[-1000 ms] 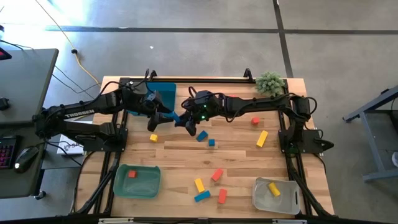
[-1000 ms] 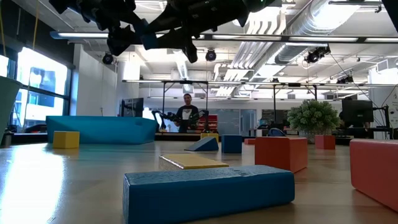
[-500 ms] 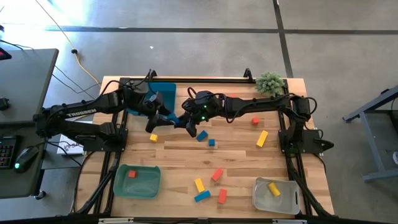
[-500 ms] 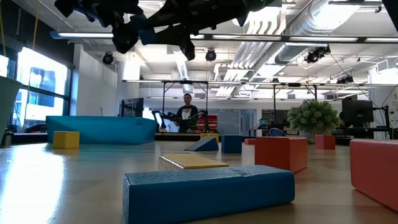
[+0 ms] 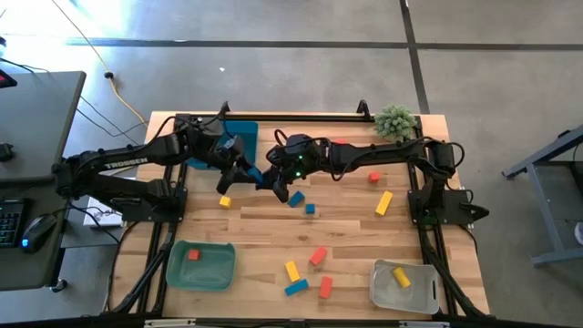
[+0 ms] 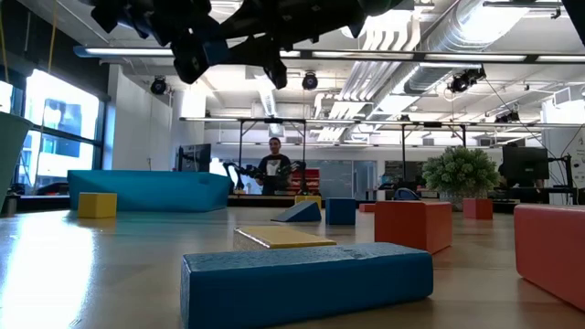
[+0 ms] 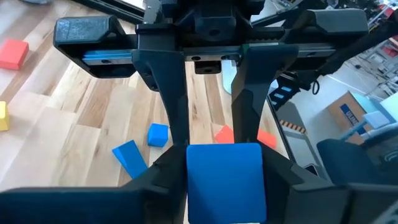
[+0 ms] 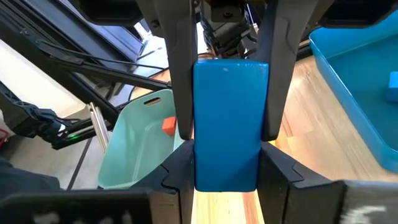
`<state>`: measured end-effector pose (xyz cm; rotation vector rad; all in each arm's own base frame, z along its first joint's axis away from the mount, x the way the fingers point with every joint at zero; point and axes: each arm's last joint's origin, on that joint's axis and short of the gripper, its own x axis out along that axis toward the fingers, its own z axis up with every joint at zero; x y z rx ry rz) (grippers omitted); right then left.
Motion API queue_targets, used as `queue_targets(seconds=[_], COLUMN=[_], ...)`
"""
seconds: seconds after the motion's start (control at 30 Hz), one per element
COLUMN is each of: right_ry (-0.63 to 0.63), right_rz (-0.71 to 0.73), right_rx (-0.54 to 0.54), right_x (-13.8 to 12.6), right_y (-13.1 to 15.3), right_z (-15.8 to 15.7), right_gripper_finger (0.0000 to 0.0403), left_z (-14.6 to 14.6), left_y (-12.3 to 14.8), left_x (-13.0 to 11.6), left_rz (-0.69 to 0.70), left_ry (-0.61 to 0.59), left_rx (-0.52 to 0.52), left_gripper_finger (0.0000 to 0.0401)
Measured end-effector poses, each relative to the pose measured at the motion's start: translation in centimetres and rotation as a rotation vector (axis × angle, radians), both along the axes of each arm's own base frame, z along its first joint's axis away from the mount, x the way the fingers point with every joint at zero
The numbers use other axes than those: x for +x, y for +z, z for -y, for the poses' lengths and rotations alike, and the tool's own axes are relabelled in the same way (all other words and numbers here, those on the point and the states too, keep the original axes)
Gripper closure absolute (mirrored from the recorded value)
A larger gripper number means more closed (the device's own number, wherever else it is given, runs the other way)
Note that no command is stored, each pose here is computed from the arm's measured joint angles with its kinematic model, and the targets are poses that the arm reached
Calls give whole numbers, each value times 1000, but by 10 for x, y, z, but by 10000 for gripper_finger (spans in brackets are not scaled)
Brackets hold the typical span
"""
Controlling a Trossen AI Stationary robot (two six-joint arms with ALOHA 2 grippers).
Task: Sort & place blocks by color
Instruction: Put the blue block into the blue bin
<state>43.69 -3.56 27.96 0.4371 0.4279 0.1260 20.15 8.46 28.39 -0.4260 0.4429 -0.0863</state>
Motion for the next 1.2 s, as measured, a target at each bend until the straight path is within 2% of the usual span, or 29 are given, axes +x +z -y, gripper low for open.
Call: queue_targets(seconds=[0.3, 0.53, 0.73, 0.83, 1.03, 1.2], right_ry=[2, -6, -32, -49, -70, -128], right_rz=[-6, -1, -13, -40, -125, -228], right_rx=[1, -30, -30, -22, -10, 10], right_x=[0, 0, -2, -4, -9, -14], right_y=[-1, -1, -2, -4, -11, -19], right_z=[0, 1, 13, 20, 29, 33], right_gripper_finger=[295, 195, 168, 166, 166, 165], left_z=[0, -2, -9, -13, -28, -42], left_y=[-1, -1, -9, -13, -24, -35], left_x=[0, 0, -8, -13, -26, -35], left_rz=[-1, -3, -96, -156, -341, -470], left_ry=[-4, -3, 67, 127, 327, 462], left_rx=[-3, 16, 51, 76, 168, 129], left_gripper_finger=[292, 292, 292, 292, 292, 292])
